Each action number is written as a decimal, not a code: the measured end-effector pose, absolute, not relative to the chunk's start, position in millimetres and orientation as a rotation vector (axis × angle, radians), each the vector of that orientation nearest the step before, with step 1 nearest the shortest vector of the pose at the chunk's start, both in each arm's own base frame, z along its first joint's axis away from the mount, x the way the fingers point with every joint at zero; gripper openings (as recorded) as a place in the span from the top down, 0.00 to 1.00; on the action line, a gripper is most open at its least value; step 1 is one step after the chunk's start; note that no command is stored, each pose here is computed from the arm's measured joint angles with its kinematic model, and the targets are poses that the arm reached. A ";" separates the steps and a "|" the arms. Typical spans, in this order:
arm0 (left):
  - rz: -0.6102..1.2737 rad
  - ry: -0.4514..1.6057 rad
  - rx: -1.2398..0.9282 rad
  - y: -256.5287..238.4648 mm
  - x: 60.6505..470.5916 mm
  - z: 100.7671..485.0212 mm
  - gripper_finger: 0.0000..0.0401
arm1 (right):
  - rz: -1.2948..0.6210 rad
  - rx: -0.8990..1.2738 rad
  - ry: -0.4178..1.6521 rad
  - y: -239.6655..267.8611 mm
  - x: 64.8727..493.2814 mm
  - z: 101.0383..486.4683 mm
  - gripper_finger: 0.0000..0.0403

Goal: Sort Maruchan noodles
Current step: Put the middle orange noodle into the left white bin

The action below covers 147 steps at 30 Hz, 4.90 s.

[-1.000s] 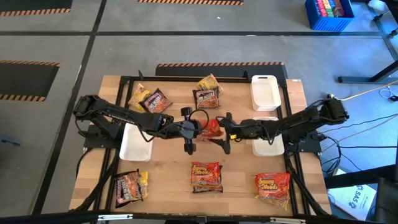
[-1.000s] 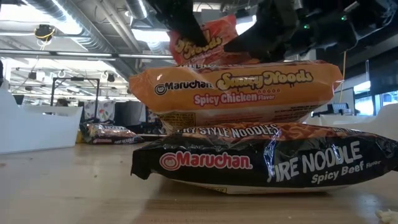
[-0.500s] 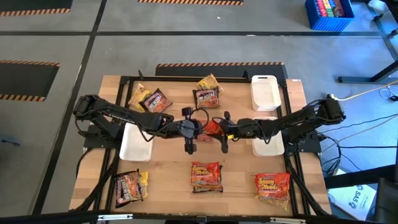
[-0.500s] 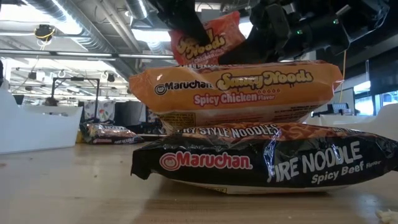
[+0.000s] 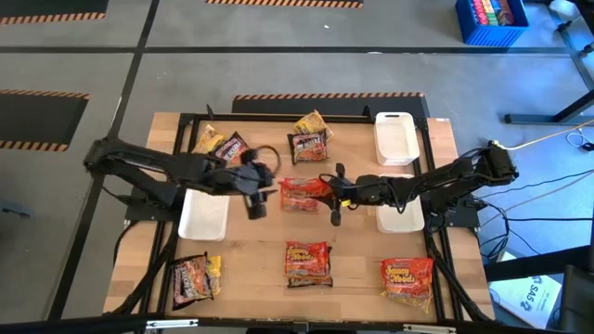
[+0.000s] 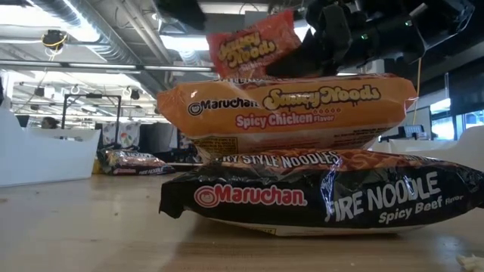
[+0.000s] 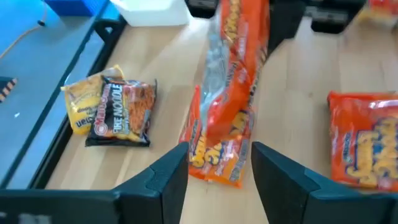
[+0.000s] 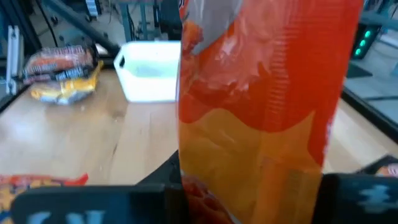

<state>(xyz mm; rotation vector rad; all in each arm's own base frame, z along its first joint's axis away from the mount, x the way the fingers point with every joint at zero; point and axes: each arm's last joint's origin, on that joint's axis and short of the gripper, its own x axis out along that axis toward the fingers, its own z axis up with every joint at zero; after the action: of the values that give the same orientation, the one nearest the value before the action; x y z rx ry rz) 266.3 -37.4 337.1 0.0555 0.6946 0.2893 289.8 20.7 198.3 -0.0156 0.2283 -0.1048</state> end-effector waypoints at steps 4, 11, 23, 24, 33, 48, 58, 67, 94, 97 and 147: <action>0.274 0.564 0.014 -35.9 239.6 332.0 0.59 | -0.102 -0.018 0.218 20.7 288.8 201.2 0.78; 0.271 0.319 -0.030 -33.0 222.6 301.5 0.59 | -0.102 -0.012 0.202 20.7 289.1 202.4 0.78; 0.187 0.259 -0.060 -24.7 234.9 298.1 0.35 | -0.092 -0.009 0.191 20.6 289.4 203.4 0.77; 0.166 0.254 -0.066 -23.3 236.8 298.0 0.32 | -0.085 -0.009 0.191 20.9 289.4 203.4 0.77; 0.098 0.282 -0.039 -10.7 278.0 302.8 0.22 | -0.076 -0.006 0.181 21.1 289.6 204.4 0.77; 0.093 0.768 -0.018 6.3 350.5 327.8 0.22 | -0.077 -0.005 0.184 21.1 289.6 204.1 0.77; 0.061 1.005 -0.004 8.9 382.0 306.7 0.24 | -0.077 -0.004 0.188 21.0 289.6 203.7 0.77; 0.055 1.015 0.014 9.0 383.6 304.4 0.48 | -0.076 -0.005 0.191 21.1 289.4 203.3 0.77; 0.256 1.234 -0.003 8.0 283.2 363.7 0.61 | -0.028 -0.009 0.254 21.4 269.4 221.3 0.18; 0.293 1.283 -0.032 3.9 260.0 372.4 0.61 | -0.026 -0.012 0.296 21.5 268.7 216.8 0.18; 0.265 1.693 -0.035 -5.0 161.9 232.5 0.60 | -0.026 -0.041 0.308 21.4 271.0 212.6 0.20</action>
<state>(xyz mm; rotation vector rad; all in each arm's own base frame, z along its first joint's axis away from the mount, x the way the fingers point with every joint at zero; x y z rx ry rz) 161.9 -5.0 232.5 -0.0347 1.6931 0.2648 271.0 21.4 212.6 -0.0414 0.3084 -0.0259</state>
